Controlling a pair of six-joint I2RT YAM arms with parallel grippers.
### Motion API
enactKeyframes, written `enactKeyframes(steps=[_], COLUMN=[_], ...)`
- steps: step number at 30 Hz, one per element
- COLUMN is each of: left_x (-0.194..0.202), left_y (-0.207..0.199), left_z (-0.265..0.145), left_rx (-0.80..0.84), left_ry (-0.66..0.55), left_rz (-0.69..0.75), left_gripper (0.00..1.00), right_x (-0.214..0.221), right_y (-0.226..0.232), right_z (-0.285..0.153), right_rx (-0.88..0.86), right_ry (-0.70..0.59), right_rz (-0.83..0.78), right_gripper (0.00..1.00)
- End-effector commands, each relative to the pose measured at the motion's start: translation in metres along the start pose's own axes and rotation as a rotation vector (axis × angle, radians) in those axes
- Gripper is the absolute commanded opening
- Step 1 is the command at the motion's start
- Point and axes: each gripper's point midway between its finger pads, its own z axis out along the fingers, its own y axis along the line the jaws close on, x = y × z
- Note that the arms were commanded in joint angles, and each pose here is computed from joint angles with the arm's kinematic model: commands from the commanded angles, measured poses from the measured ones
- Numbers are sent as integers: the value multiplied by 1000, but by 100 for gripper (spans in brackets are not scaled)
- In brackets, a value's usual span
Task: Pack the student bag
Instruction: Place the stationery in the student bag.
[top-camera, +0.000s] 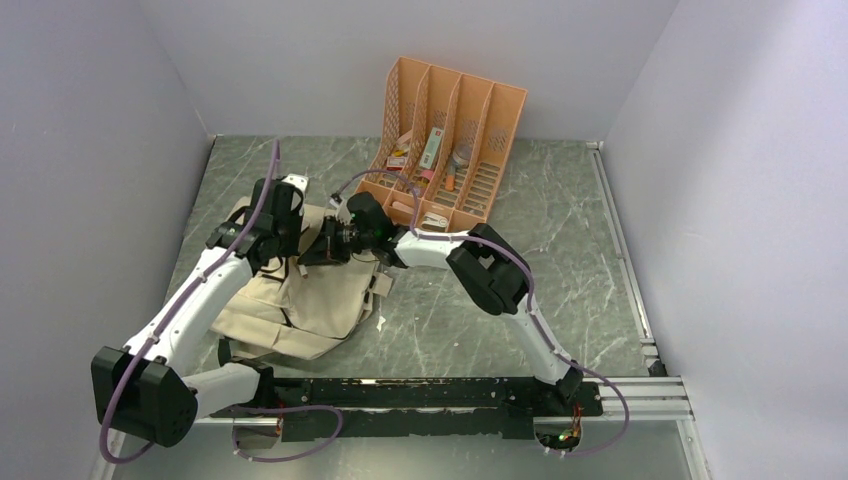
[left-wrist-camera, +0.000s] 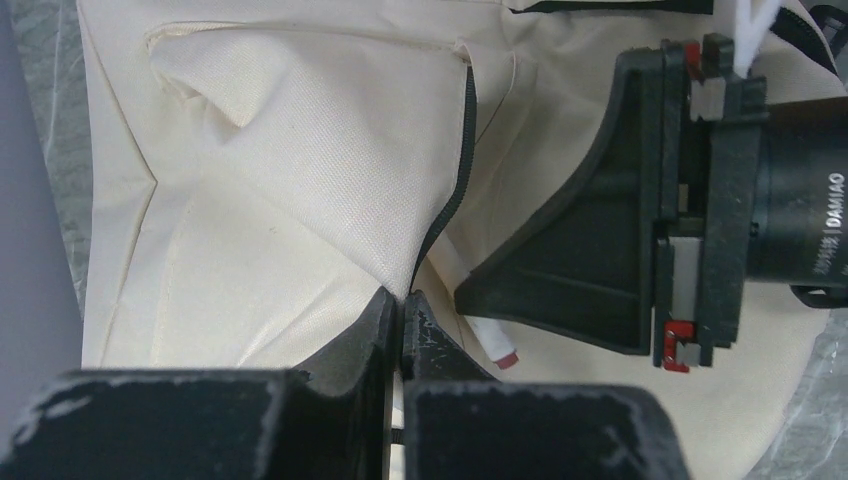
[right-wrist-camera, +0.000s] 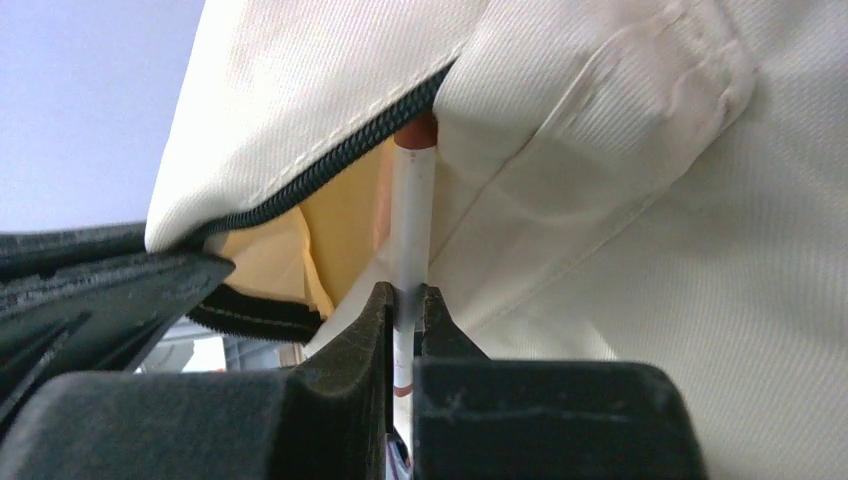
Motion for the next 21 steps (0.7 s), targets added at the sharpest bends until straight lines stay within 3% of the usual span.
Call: enactKeyframes(steps=[1,13,21], left_x=[-22,-18,-17], left_y=[-12,-11,-10], left_z=[-15,-16,-14], left_rx=[77,75,67], left_ry=[-86,-81,-75], left_rz=[-32,-29,-27], left_gripper=[5,5,5], right_x=[-15,-51,-30], right_y=[13,34,36], right_z=[9,24,52], right_rx=[-33,-63,-36], right_ry=[-62,-218,-157], right_rz=[54,96,-5], right_gripper=[0,1,20])
